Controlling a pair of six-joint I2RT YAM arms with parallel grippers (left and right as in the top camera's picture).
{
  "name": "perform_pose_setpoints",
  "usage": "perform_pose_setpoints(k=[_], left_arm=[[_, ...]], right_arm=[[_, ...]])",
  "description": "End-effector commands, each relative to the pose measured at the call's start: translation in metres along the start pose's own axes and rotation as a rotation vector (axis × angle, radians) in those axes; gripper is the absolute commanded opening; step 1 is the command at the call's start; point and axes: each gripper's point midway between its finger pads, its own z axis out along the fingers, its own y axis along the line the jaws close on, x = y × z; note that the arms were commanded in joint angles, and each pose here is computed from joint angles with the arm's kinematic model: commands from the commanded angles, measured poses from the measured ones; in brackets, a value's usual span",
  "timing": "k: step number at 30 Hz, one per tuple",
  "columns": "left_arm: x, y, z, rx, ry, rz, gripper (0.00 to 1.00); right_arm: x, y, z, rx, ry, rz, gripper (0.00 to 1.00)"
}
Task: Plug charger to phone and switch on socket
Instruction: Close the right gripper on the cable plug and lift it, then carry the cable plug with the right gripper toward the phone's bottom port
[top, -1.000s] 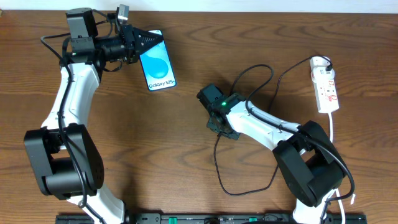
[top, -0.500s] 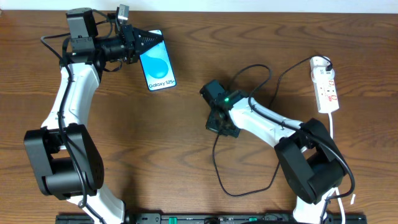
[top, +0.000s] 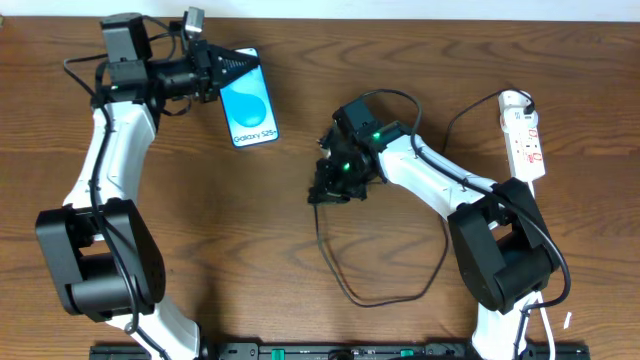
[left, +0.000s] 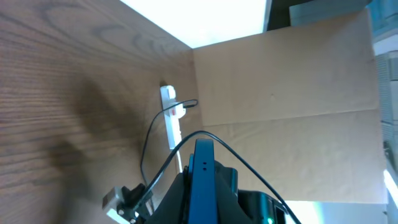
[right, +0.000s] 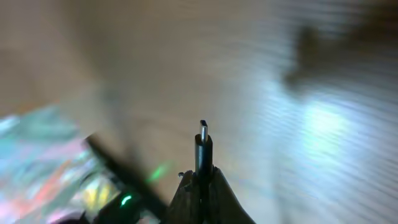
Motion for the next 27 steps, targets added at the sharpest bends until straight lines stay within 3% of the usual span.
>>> perform_pose_setpoints(k=[1,13,27], left_arm=[[-0.003,-0.019,-0.022,0.05,-0.005,0.044,0.07],[-0.017,-0.016,-0.042,0.043,-0.06,0.007,0.07],[-0.05,-0.056,-0.05,0.1,-0.153,0.099,0.07]], right_arm=[[0.009,0.053,-0.012,-0.298,0.082,-0.157,0.01],[0.013,0.125,-0.043,-0.679,0.062,-0.572,0.01],[-0.005,0.158,-0.064,-0.751,-0.048,-0.733,0.01]])
